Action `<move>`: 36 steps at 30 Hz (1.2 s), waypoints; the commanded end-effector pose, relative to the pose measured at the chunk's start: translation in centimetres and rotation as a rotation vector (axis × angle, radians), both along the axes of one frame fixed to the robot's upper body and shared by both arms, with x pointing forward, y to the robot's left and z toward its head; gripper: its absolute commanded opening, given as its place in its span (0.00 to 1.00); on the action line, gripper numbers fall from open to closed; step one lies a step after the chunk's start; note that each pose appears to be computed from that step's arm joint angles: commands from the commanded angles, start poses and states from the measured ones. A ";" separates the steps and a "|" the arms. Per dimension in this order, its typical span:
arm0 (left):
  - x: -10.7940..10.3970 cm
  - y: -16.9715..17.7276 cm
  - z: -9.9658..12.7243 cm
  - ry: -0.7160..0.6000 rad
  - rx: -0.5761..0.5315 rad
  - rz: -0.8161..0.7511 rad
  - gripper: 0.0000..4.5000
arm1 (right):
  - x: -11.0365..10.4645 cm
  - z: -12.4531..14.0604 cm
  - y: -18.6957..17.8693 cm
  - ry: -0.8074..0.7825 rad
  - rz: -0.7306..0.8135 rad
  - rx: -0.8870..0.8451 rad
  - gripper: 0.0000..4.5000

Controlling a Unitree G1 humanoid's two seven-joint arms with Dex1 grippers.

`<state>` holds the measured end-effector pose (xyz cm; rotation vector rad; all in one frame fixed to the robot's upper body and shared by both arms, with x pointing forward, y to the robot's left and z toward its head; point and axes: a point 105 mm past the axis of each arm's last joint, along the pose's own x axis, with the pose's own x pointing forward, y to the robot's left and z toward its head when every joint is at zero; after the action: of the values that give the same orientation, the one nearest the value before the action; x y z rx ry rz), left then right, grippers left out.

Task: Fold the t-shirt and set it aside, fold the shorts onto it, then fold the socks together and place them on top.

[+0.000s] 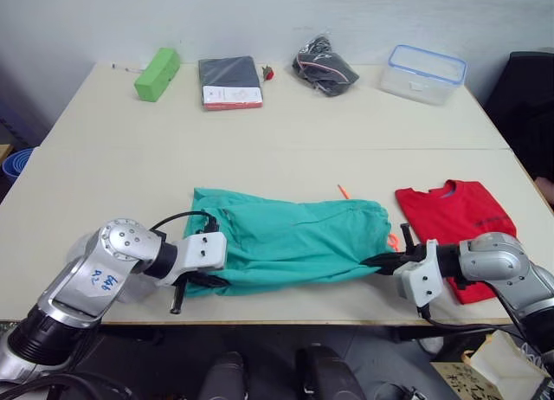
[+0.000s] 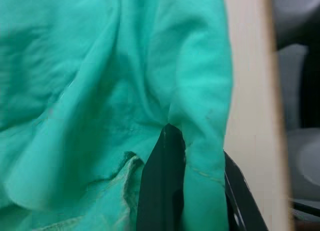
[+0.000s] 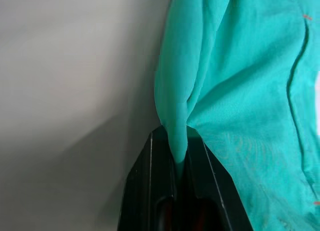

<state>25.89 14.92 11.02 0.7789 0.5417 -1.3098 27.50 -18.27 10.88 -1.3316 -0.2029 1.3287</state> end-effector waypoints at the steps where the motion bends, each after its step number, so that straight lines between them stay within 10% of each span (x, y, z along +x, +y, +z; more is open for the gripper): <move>1: 0.3 0.8 0.4 -0.031 -0.024 0.027 0.05 | 0.0 1.2 -0.5 -0.033 -0.047 0.048 0.05; 13: 1.8 0.8 11.0 0.173 -0.572 0.086 0.84 | -4.0 4.4 -1.8 0.177 -0.482 0.450 0.92; 17: 5.2 -2.8 8.8 0.151 -0.501 0.087 0.84 | -5.8 3.9 -1.3 0.449 -0.769 0.744 0.92; 30: 7.6 -6.7 -0.4 0.124 -0.214 -0.067 0.02 | -8.8 -1.5 0.1 1.082 -1.299 1.137 1.00; 36: 7.7 -6.4 -1.1 0.106 -0.203 -0.049 0.01 | -5.0 -2.7 0.7 1.263 -1.340 1.386 1.00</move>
<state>33.48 8.19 10.51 0.5490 0.4521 -1.4609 22.23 -17.64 9.03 0.6108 0.4821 0.3494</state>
